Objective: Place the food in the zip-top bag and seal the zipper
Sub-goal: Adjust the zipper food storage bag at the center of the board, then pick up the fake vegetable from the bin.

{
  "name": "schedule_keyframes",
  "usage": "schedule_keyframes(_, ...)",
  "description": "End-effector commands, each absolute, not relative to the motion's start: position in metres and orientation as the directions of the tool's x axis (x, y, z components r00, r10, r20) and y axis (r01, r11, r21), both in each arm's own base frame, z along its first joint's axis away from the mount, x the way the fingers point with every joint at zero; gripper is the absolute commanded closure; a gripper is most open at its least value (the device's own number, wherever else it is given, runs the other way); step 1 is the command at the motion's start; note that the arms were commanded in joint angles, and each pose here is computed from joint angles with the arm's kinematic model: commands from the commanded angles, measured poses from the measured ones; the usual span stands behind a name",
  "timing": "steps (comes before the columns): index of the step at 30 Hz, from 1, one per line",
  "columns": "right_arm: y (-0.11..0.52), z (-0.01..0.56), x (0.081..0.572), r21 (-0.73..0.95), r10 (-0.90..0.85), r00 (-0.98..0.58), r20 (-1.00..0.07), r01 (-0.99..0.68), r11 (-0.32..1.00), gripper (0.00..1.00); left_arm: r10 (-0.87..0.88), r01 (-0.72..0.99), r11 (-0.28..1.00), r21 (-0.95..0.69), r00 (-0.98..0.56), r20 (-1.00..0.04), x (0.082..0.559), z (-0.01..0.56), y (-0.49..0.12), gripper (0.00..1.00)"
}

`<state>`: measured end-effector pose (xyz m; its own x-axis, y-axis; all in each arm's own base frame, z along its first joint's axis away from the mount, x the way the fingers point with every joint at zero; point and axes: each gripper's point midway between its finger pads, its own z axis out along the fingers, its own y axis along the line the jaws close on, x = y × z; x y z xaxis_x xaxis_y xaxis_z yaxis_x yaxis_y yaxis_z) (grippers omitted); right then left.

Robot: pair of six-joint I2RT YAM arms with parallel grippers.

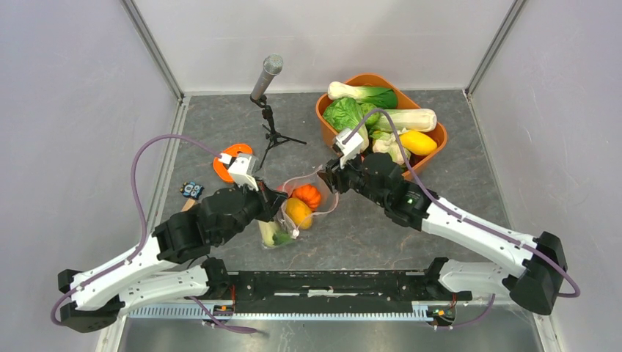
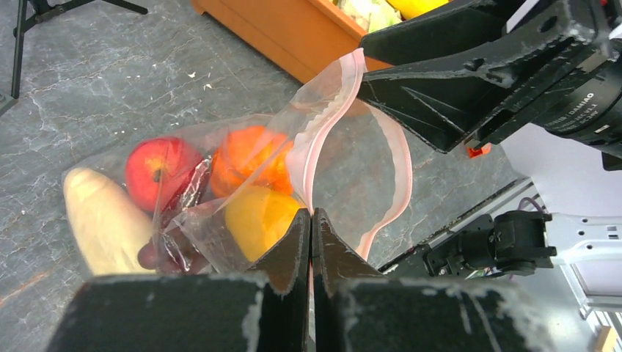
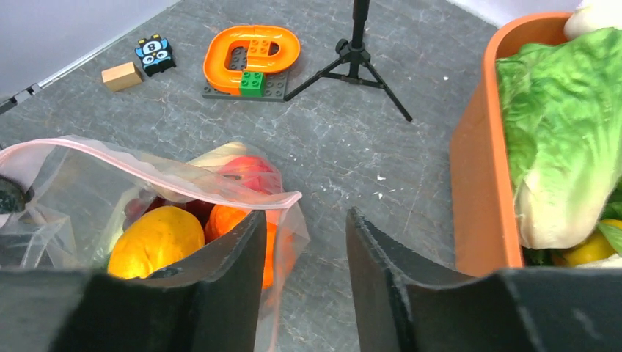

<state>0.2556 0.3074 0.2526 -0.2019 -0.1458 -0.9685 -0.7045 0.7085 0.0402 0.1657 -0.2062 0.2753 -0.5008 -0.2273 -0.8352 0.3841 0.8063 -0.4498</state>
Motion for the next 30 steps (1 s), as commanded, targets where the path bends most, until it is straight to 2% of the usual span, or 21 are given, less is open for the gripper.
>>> schedule_keyframes(1,0.298,0.310,0.252,0.036,-0.053,-0.103,-0.993,-0.714,0.699,0.47,-0.333,0.391,0.752,-0.531,-0.470,-0.818,0.167,0.303,-0.209,0.98)
schedule_keyframes(4,0.280,0.334,0.251,0.005,-0.024,-0.033,-0.999,-0.688,0.725,0.46,-0.346,0.397,0.744,-0.538,-0.460,-0.818,0.166,0.308,-0.206,0.98)
schedule_keyframes(8,0.228,0.346,0.273,-0.078,-0.048,0.072,-0.996,-0.494,0.866,0.30,-0.359,0.394,0.746,-0.537,-0.441,-0.822,0.166,0.313,-0.199,0.98)
schedule_keyframes(12,0.184,0.326,0.319,-0.111,-0.122,-0.012,-0.993,-0.322,0.940,0.28,-0.355,0.393,0.751,-0.531,-0.437,-0.826,0.166,0.314,-0.197,0.98)
schedule_keyframes(16,0.170,0.299,0.366,-0.103,-0.140,-0.114,-0.984,-0.280,0.954,0.27,-0.349,0.398,0.751,-0.527,-0.439,-0.828,0.166,0.313,-0.198,0.98)
schedule_keyframes(20,0.156,0.276,0.412,0.059,0.010,-0.207,-0.978,-0.228,0.972,0.21,-0.339,0.403,0.751,-0.523,-0.444,-0.829,0.164,0.311,-0.198,0.98)
schedule_keyframes(25,0.148,0.263,0.456,0.254,0.209,-0.232,-0.950,-0.186,0.949,0.19,-0.317,0.409,0.761,-0.503,-0.442,-0.839,0.164,0.310,-0.196,0.98)
schedule_keyframes(30,0.139,0.255,0.494,0.355,0.315,-0.243,-0.918,-0.142,0.924,0.20,-0.318,0.406,0.763,-0.503,-0.442,-0.839,0.163,0.310,-0.194,0.98)
